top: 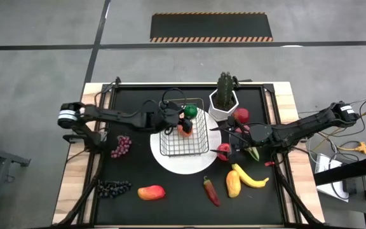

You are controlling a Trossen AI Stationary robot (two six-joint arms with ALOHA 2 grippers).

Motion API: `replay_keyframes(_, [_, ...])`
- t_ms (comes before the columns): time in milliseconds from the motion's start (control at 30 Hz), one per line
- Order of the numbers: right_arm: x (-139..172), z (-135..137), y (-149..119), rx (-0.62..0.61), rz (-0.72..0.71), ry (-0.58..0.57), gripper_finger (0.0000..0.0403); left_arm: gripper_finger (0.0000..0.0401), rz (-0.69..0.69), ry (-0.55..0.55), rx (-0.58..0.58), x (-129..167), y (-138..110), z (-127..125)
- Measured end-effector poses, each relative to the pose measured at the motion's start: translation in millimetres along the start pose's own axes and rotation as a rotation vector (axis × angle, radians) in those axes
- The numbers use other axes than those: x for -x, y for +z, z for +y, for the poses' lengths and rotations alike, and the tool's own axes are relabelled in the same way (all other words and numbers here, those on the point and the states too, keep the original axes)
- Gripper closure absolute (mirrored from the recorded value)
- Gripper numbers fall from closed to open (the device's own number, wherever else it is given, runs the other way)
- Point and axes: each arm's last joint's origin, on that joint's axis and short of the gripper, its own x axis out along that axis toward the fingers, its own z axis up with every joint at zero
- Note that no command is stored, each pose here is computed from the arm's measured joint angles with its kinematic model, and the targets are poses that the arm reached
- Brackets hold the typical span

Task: Build produce basket
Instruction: Put the lime into the gold wire basket, then put the apple into the gold wire basket

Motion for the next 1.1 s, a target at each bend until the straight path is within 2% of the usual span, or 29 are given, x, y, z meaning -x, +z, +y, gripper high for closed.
replay_keyframes(100, [0, 0, 0, -0.001, -0.001, 0.0, 0.0021, 0.0187, 0.016, 0.028, 0.04, -10, -5, 5])
replay_keyframes(300, [0, 0, 0, -0.001, -0.001, -0.001, 0.0021, 0.0184, 0.055, 0.07, 0.041, -27, -19, 9])
replay_keyframes(633, [0, 0, 1, -0.003, -0.006, -0.001, 0.0021, 0.0145, 0.063, 0.102, 0.07, -36, -21, 17])
replay_keyframes(1100, [0, 0, 1, -0.029, -0.006, -0.001, 0.0021, 0.014, 0.146, -0.03, 0.112, -36, -22, 11])
